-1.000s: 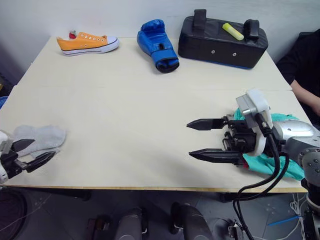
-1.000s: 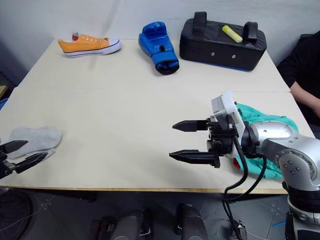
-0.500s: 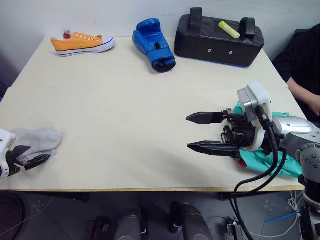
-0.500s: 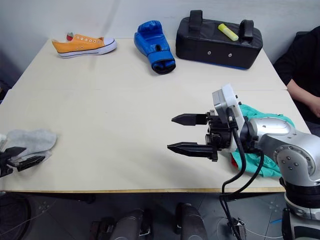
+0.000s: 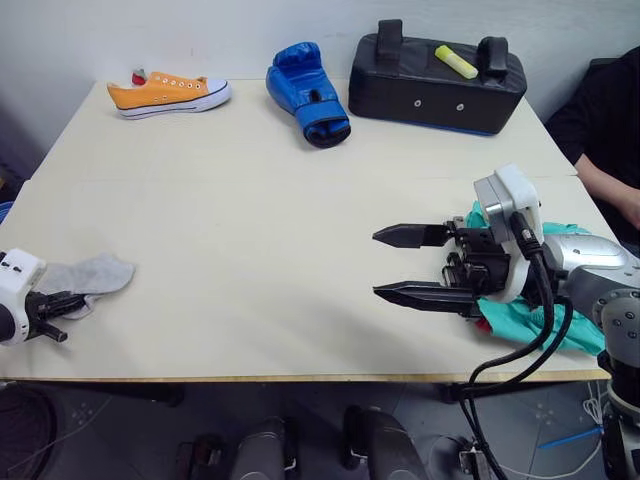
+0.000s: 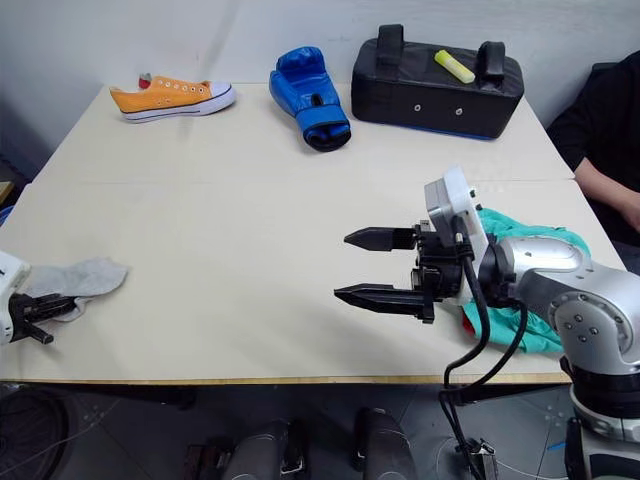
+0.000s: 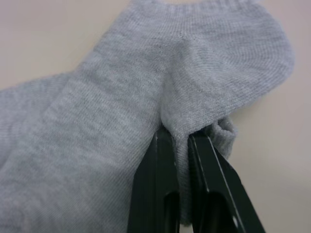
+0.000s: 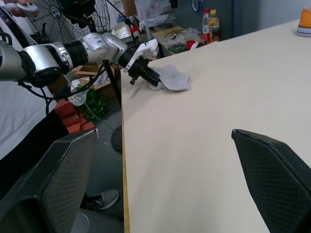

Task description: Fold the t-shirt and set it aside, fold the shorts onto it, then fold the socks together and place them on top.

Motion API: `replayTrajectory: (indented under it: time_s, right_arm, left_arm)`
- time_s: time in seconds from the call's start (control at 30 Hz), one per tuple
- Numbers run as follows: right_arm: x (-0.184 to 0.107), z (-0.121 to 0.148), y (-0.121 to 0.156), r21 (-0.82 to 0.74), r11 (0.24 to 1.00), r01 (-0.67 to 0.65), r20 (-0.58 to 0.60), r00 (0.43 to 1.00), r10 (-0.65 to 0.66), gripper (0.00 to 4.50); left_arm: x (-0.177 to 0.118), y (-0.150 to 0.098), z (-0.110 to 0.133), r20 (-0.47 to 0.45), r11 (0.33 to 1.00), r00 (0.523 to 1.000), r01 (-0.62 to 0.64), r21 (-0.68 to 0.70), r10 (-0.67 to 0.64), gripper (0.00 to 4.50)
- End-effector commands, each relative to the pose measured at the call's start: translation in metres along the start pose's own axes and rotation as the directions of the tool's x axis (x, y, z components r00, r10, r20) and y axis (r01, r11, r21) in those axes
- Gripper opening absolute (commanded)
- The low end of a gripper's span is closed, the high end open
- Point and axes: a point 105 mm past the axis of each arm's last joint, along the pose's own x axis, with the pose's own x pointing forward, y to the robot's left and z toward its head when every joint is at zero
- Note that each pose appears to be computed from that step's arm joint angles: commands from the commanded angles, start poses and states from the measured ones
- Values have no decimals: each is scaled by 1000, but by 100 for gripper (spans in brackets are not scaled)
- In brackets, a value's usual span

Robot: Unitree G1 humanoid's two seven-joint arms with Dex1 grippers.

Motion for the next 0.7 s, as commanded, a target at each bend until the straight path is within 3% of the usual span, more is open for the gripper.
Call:
replayTrajectory:
  time_s: [0.03, 0.17, 0.3, 0.37, 0.47, 0.57, 0.7]
  right_arm:
    - [-2, 5, 7, -62, 998, -7, -16, 1000, 6, 450]
    - [-4, -8, 3, -74, 997, 26, -74, 997, -31, 450]
    - [-4, -27, -7, -105, 991, 88, -140, 985, -103, 450]
    - [0, -37, -12, -108, 986, 124, -151, 979, -140, 450]
    - [10, -47, -23, -139, 972, 188, -150, 967, -208, 450]
    - [16, -50, -32, -181, 954, 239, -144, 953, -266, 450]
    - [16, -52, -38, -210, 938, 275, -144, 941, -307, 450]
  left_arm:
    - [17, -77, 28, 52, 960, 961, 275, -52, -272, 2]
    - [32, -151, 70, 134, 907, 903, 418, -55, -408, 2]
    - [59, -220, 106, 202, 879, 867, 474, -49, -456, 2]
    - [69, -250, 117, 194, 872, 866, 482, -87, -460, 2]
    - [84, -262, 132, 188, 917, 913, 384, -107, -361, 2]
    - [95, -270, 134, 160, 932, 930, 349, -99, -331, 2]
    - [93, -280, 137, 157, 906, 905, 412, -92, -396, 120]
